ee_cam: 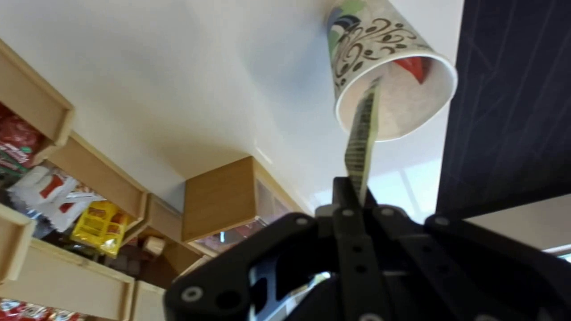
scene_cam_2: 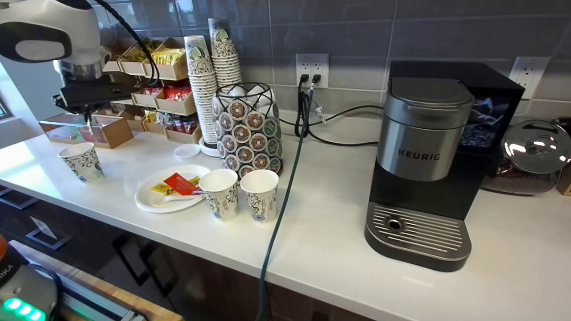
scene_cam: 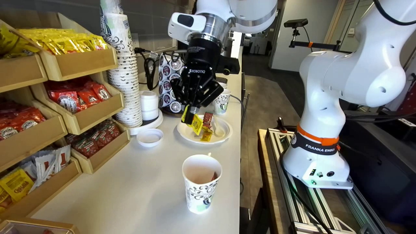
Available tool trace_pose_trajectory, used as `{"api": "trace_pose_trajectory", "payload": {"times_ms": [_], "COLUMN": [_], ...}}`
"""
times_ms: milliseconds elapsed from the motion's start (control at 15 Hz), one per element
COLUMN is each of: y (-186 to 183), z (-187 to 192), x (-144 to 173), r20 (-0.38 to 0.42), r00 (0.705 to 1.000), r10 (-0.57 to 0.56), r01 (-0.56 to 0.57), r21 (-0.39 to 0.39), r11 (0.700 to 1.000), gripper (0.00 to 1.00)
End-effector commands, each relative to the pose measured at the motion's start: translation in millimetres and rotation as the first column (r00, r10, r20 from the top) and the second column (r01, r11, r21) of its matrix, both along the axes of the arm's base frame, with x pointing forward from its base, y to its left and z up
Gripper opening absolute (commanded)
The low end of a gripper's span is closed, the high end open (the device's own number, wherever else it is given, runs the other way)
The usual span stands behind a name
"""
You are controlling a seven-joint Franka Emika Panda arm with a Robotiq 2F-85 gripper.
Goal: Pick up one yellow sachet from the white paper plate and put it in the paper cup
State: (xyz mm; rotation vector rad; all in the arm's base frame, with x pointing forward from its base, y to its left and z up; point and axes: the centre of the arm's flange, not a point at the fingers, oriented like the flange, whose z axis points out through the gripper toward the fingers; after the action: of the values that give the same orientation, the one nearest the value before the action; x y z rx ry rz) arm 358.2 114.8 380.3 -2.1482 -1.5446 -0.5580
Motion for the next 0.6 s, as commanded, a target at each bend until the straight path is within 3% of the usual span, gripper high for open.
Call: {"api": "trace_pose_trajectory", "payload": {"times_ms": [0,533], "y": [5,26], "z": [-13,-22], "x": [-21,-25], "r20": [-0.047,-0.061], "r00": [0.995,0.982], "r10": [0.088,0.177], "r01": [-0.086,-0.170], "r21": [0.050,0.100], "r11": [0.995,0.980], "gripper": [0.03,0.02]}}
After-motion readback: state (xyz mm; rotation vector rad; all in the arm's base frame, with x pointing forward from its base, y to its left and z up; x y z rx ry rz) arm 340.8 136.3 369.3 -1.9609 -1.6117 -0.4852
